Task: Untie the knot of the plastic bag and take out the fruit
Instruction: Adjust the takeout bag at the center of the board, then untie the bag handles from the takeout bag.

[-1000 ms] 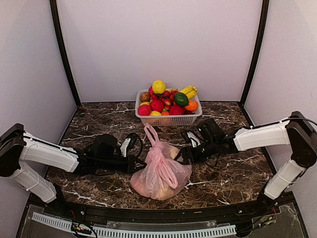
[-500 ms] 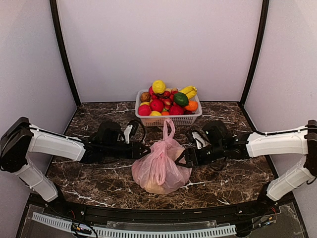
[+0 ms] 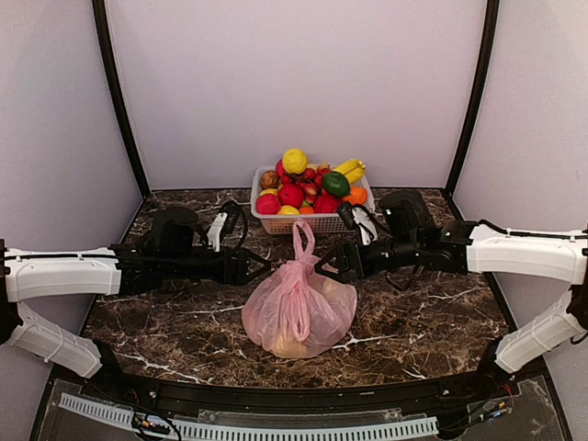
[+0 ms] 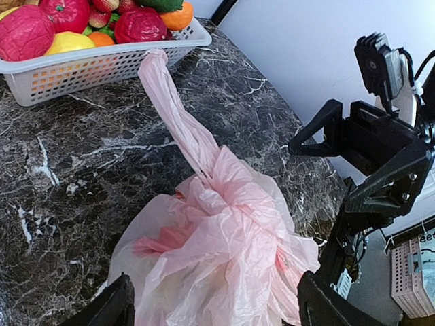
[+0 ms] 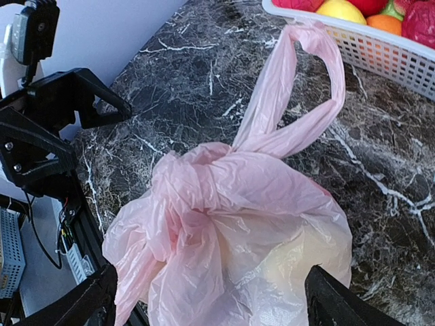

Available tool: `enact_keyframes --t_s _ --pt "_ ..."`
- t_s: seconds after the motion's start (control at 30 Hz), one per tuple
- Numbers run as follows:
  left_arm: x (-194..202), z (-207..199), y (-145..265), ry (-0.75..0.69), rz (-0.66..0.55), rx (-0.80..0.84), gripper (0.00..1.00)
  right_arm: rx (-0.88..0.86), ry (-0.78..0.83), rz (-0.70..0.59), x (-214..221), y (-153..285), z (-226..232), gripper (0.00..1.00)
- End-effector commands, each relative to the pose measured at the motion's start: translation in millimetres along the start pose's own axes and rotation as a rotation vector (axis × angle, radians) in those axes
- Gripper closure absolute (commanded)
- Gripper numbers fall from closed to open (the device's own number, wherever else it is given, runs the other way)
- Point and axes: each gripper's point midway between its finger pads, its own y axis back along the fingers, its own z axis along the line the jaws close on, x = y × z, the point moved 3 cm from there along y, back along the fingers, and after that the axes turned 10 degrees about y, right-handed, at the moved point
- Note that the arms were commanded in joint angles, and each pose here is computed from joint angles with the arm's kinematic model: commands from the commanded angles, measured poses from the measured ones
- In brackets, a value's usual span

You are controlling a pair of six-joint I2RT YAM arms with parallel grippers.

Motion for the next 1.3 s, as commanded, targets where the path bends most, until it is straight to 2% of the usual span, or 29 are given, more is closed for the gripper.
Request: enact_keyframes --t_s 0.0,0.3,0.37,0.47,0.63,0.83,0.93,1.03,1.13,1.27 --pt "14 -10 -1 0.004 0.095 0.045 0.18 -0.025 0.053 -0.034 -17 1 7 0.10" --pt "37 -16 -22 0.027 0.193 0.069 0.30 -0.121 0.049 -0.028 -20 -28 25 0.24" --pt "39 -15 -26 0.036 0.200 0.067 0.31 -0.136 0.048 -0.026 -20 -33 27 0.35" --pt "42 -13 -29 0.050 0.211 0.058 0.33 -0.136 0.044 -0.018 -18 -37 26 0.45" --pt "44 -12 -32 0.063 0.205 0.056 0.41 -0.142 0.039 -0.021 -18 -41 27 0.47" --pt "43 -14 -37 0.073 0.200 0.067 0.42 -0.139 0.031 -0.009 -16 -49 26 0.48" --pt "41 -16 -39 0.073 0.194 0.072 0.45 -0.142 0.024 0.000 -14 -52 26 0.51" --pt "41 -17 -41 0.077 0.195 0.077 0.50 -0.155 0.024 -0.012 -17 -54 29 0.61" --pt "42 -17 -42 0.087 0.197 0.082 0.65 -0.154 0.015 -0.015 -17 -53 29 0.76" --pt "42 -17 -39 0.102 0.185 0.088 0.73 -0.156 0.001 -0.027 -17 -51 29 0.90"
